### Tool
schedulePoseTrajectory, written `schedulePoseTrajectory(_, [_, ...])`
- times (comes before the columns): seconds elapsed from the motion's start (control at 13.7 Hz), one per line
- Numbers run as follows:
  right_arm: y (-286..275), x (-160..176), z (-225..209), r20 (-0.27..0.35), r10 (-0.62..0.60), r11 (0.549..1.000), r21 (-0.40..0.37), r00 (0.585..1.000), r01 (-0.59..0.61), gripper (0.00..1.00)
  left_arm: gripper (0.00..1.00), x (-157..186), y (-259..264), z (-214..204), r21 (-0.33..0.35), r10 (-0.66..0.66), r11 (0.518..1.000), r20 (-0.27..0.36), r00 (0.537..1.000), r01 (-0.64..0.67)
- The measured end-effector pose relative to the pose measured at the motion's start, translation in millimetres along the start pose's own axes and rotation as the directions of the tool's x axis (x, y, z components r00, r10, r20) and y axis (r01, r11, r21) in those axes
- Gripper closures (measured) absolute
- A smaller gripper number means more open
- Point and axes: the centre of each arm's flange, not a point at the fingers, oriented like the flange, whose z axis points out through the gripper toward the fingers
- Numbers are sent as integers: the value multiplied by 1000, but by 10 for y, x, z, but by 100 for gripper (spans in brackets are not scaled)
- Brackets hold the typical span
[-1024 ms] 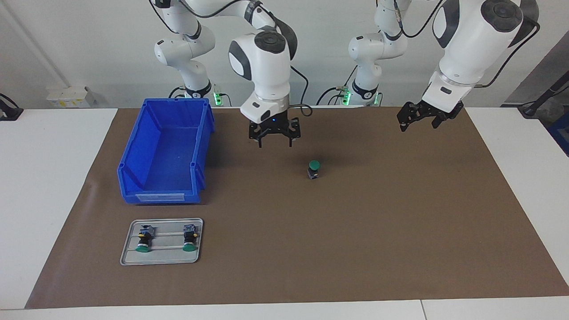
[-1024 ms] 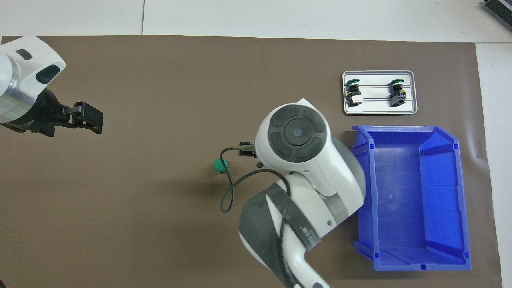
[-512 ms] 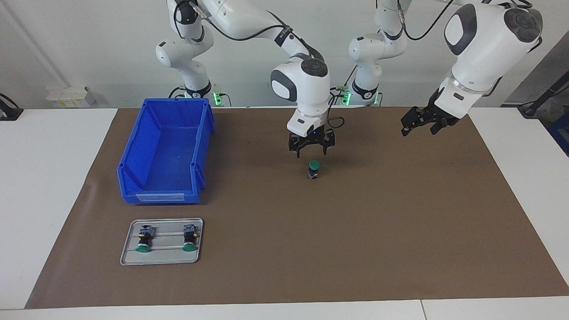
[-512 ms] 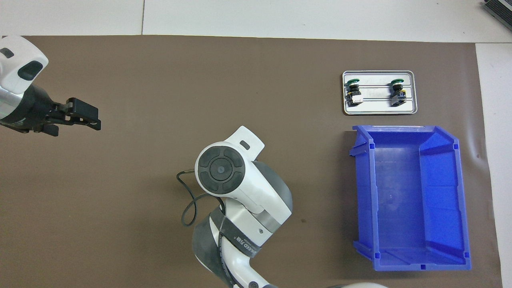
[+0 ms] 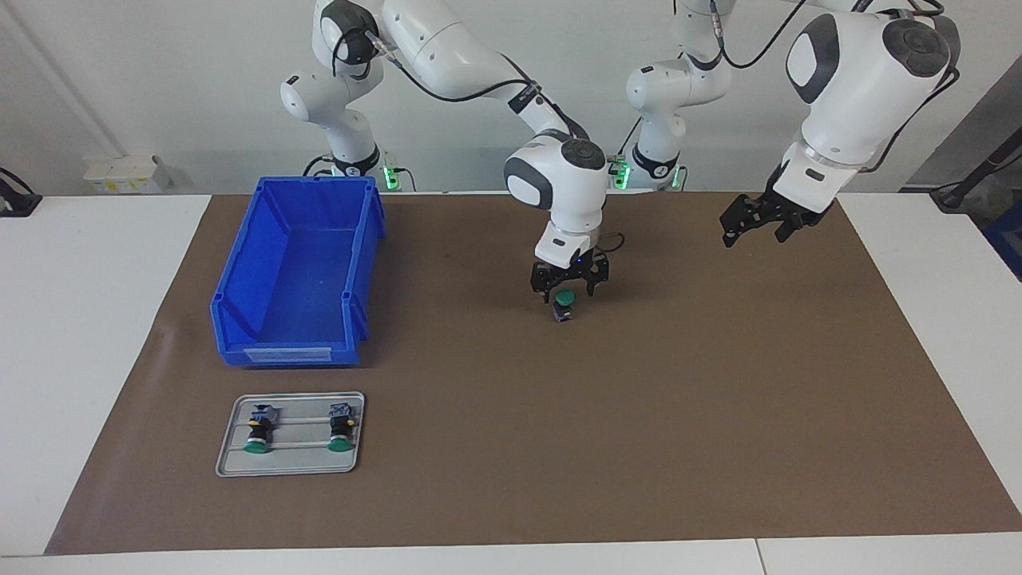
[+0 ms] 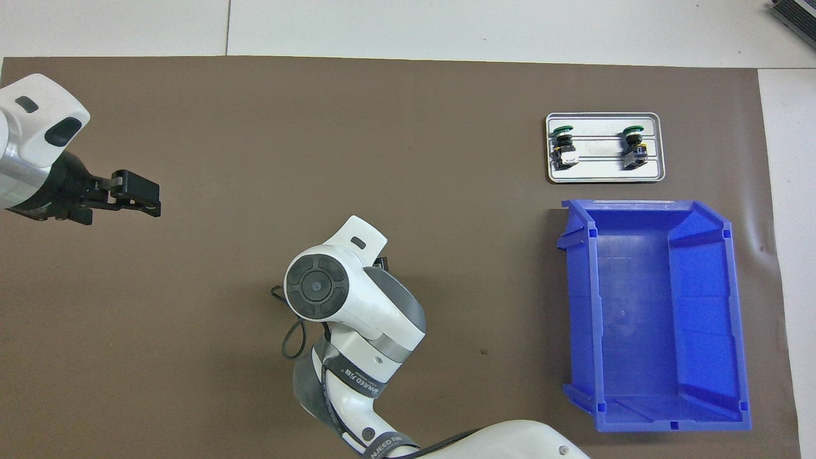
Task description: Place and press button with both arms
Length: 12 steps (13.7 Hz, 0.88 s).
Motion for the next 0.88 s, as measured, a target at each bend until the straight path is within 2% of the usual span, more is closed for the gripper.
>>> schedulePoseTrajectory(0.15, [8,-25,72,-3,-7,1000,-3,1000,7,0,0,24,7,-3,-3,1,1000,-21,1000,-1])
schedulePoseTrajectory(0.22, [13,-36,101,-3,-10,1000,-6,1000,10,7,0,32,6,-6,-4,0,1000,-27,1000,0])
schedulePoseTrajectory(0.29, [15,-42,115,-3,-12,1000,-8,1000,12,7,0,33,6,-5,-4,0,1000,-29,1000,0])
schedulePoseTrajectory(0.44, [8,-52,121,-2,-14,1000,-9,1000,14,29,0,32,16,1,-3,3,1000,-28,1000,-3])
schedulePoseTrajectory(0.66, [5,-27,96,-15,-12,1000,-1,1000,12,67,0,37,-7,-2,15,4,1000,-32,999,-3])
schedulePoseTrajectory(0.88, [4,-7,79,-25,-11,1000,6,1000,11,68,0,61,-125,-99,39,-3,999,-52,999,5])
